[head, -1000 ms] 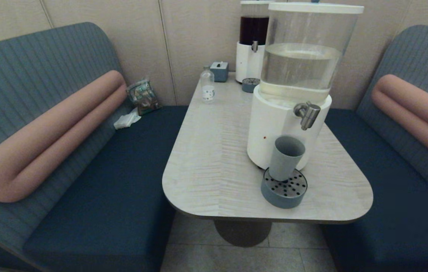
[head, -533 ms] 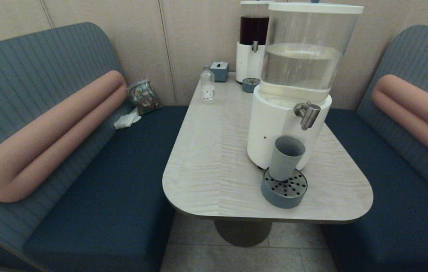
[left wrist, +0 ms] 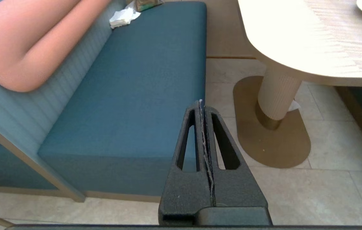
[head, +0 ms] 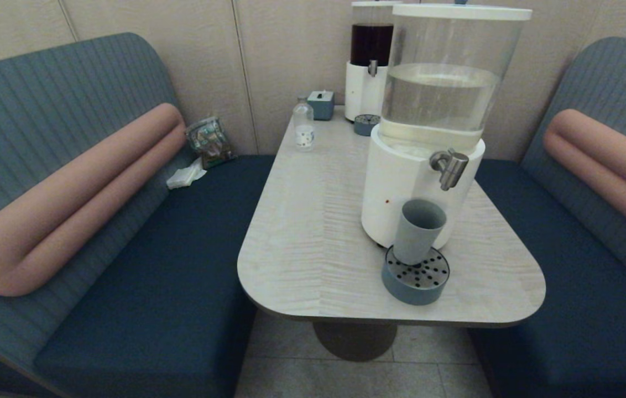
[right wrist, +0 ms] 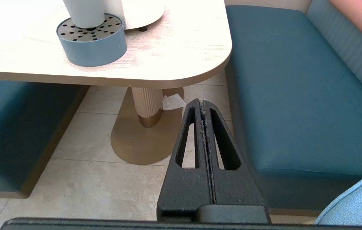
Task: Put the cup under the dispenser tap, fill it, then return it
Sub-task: Turn on the faucet
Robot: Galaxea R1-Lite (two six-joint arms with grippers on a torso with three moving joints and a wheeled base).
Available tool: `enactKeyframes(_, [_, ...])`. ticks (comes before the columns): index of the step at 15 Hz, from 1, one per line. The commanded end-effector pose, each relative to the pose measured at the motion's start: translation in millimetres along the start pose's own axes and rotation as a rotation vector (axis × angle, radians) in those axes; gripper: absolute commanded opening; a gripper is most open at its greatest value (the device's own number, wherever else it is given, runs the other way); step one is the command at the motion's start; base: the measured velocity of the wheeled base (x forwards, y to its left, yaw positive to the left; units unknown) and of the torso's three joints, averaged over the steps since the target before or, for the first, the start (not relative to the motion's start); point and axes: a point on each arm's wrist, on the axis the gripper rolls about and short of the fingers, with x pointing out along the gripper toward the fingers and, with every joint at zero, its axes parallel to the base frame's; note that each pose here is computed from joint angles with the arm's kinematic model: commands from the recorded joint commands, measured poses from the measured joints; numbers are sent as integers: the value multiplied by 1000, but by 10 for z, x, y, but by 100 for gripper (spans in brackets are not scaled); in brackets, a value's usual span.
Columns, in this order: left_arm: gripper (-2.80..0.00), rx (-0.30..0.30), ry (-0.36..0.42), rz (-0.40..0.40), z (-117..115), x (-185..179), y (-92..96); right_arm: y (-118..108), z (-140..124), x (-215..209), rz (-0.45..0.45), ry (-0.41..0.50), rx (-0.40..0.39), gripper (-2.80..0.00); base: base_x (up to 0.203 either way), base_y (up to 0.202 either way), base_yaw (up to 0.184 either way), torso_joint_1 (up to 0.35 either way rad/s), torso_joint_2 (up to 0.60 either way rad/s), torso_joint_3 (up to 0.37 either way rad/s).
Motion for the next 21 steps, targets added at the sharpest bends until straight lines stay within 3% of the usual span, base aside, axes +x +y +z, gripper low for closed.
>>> enactKeyframes(1, [-280,-3,11,0,-21,8,0,0,0,0,1,-1,0,-280,0,0,0,0,0,0])
enactKeyframes(21, [-280,-9,12,3,-23,8,1,0,-4,1,-1,0,0,-280,0,0,0,0,0,0])
